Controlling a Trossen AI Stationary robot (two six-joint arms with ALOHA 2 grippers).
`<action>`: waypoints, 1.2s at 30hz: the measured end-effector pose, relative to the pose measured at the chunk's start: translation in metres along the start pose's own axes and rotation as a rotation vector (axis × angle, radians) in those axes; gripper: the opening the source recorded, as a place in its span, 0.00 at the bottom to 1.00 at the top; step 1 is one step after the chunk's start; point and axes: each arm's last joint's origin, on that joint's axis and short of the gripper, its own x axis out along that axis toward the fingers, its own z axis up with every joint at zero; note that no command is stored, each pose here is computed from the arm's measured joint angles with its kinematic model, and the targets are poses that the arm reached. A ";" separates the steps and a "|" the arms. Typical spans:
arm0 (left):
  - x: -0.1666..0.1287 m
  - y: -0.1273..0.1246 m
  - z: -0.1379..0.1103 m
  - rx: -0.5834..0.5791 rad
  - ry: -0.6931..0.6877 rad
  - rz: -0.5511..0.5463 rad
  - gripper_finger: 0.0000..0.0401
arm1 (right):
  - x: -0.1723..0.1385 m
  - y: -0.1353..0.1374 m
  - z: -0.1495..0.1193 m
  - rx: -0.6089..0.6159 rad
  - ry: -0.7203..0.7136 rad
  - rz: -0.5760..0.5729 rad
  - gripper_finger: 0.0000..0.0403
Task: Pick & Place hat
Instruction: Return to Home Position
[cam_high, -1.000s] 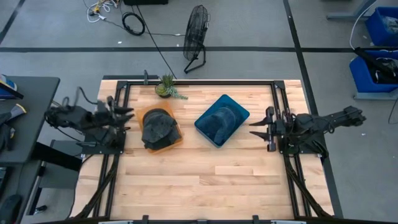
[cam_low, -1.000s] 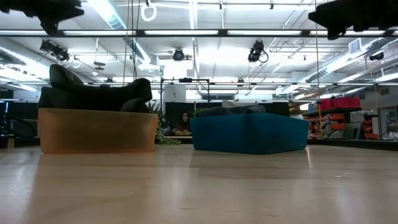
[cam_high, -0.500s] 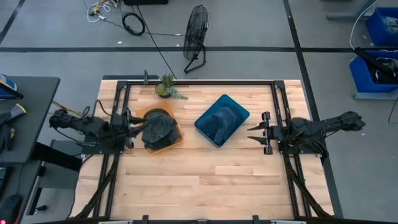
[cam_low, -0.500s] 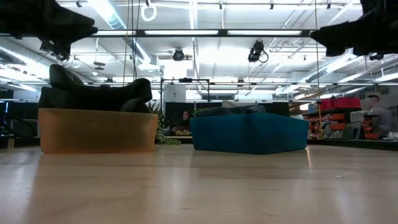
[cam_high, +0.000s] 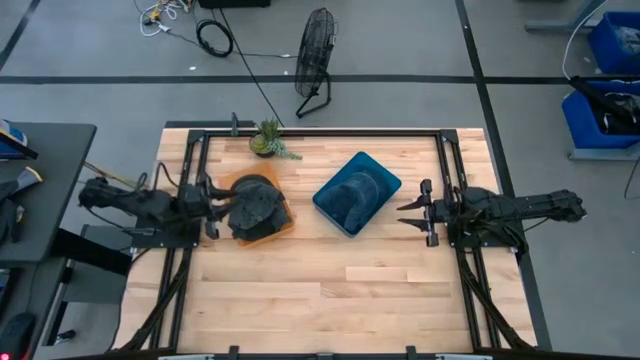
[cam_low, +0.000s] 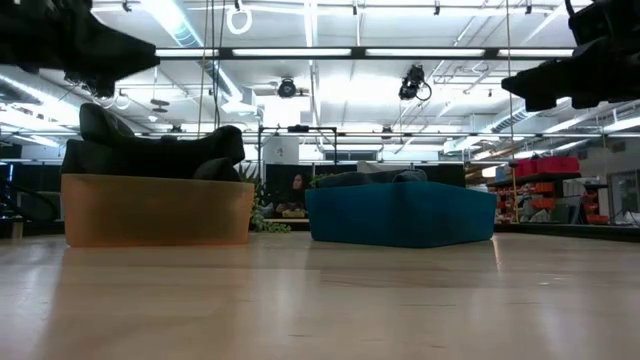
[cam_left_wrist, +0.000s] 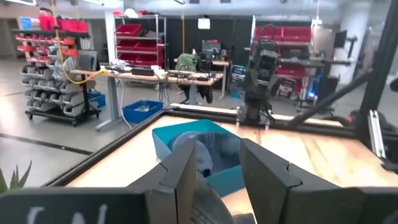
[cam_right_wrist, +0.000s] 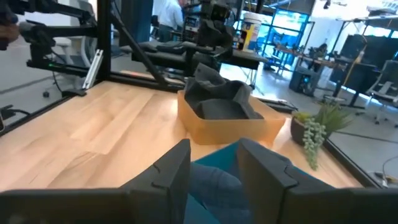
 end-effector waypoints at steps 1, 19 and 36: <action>0.001 0.000 -0.004 -0.007 -0.009 0.004 0.32 | 0.000 0.000 0.000 -0.004 0.001 -0.002 0.34; 0.008 0.000 -0.040 -0.015 0.038 -0.016 0.32 | 0.000 0.001 -0.008 0.067 0.060 0.029 0.34; 0.008 0.000 -0.039 -0.029 0.030 -0.029 0.32 | 0.002 0.004 -0.018 0.048 0.071 0.047 0.34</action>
